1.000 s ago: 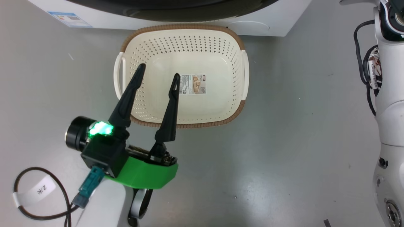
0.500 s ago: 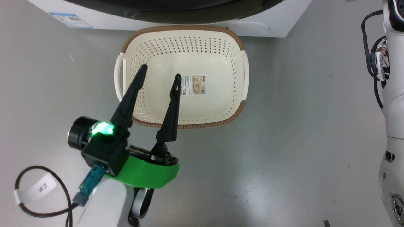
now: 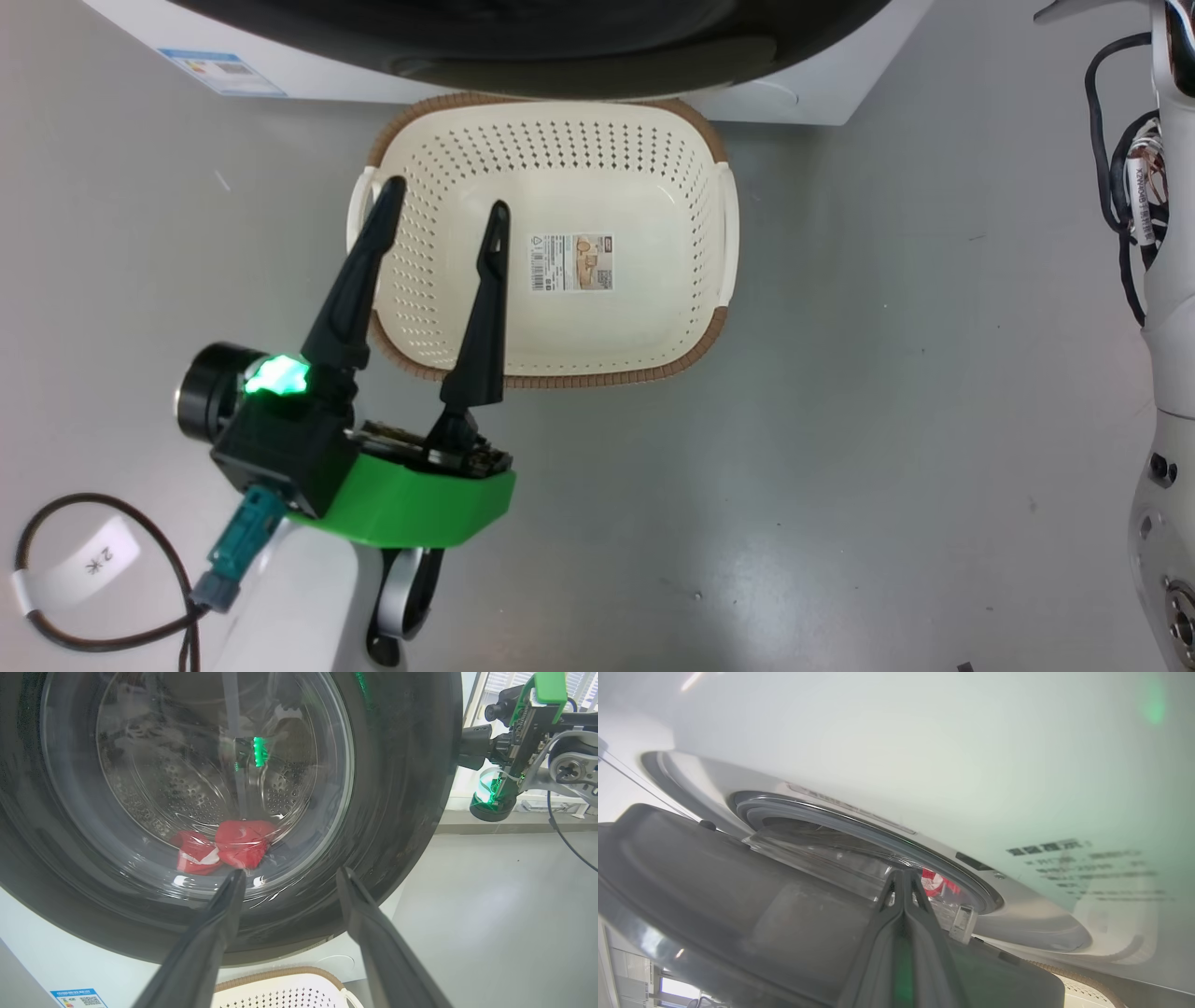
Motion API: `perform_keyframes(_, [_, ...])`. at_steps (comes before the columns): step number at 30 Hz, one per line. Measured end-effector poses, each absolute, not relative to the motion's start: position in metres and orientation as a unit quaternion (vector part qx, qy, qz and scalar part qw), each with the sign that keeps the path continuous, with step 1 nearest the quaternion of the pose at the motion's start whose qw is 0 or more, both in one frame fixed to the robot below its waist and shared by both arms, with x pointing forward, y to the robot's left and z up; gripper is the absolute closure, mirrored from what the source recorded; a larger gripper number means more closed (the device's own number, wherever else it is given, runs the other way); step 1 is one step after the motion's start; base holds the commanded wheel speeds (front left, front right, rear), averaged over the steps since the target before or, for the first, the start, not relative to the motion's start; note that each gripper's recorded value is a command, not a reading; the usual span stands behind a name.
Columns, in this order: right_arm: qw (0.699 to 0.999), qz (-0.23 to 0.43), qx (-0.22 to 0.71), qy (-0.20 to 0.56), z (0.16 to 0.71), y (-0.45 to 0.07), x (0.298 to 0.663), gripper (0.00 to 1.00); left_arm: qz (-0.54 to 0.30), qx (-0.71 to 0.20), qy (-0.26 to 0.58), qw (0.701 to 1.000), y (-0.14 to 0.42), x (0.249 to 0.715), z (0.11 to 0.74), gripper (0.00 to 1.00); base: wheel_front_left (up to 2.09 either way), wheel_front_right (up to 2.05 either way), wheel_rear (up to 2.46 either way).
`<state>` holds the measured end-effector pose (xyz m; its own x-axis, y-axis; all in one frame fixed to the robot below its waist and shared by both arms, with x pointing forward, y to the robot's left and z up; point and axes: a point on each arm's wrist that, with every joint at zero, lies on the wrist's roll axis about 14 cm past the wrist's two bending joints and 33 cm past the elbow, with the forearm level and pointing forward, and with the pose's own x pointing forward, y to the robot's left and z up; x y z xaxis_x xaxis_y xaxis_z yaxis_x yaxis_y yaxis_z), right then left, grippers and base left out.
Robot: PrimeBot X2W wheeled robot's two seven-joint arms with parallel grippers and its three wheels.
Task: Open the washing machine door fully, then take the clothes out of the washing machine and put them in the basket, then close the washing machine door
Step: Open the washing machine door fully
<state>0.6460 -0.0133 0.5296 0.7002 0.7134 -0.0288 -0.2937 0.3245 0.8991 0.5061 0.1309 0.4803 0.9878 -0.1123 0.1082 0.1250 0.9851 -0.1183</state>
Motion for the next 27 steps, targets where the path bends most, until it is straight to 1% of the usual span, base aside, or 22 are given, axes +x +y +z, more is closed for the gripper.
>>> perform_keyframes(15, [0.775, 0.355, 0.470, 0.230, 0.545, -0.008, 0.613, 1.00, -0.030, -0.057, -0.082, 0.995, 0.151, 0.501, 0.508, 0.00, 0.00, 0.00, 0.00])
perform_keyframes(23, [0.772, 0.370, 0.457, 0.242, 0.548, -0.005, 0.587, 1.00, -0.023, -0.056, -0.100, 0.993, 0.157, 0.497, 0.524, 0.00, 0.00, 0.00, 0.00])
perform_keyframes(27, [0.765, 0.380, 0.458, 0.247, 0.551, -0.002, 0.572, 1.00, -0.023, -0.055, -0.100, 0.993, 0.156, 0.490, 0.527, 0.00, 0.00, 0.00, 0.00])
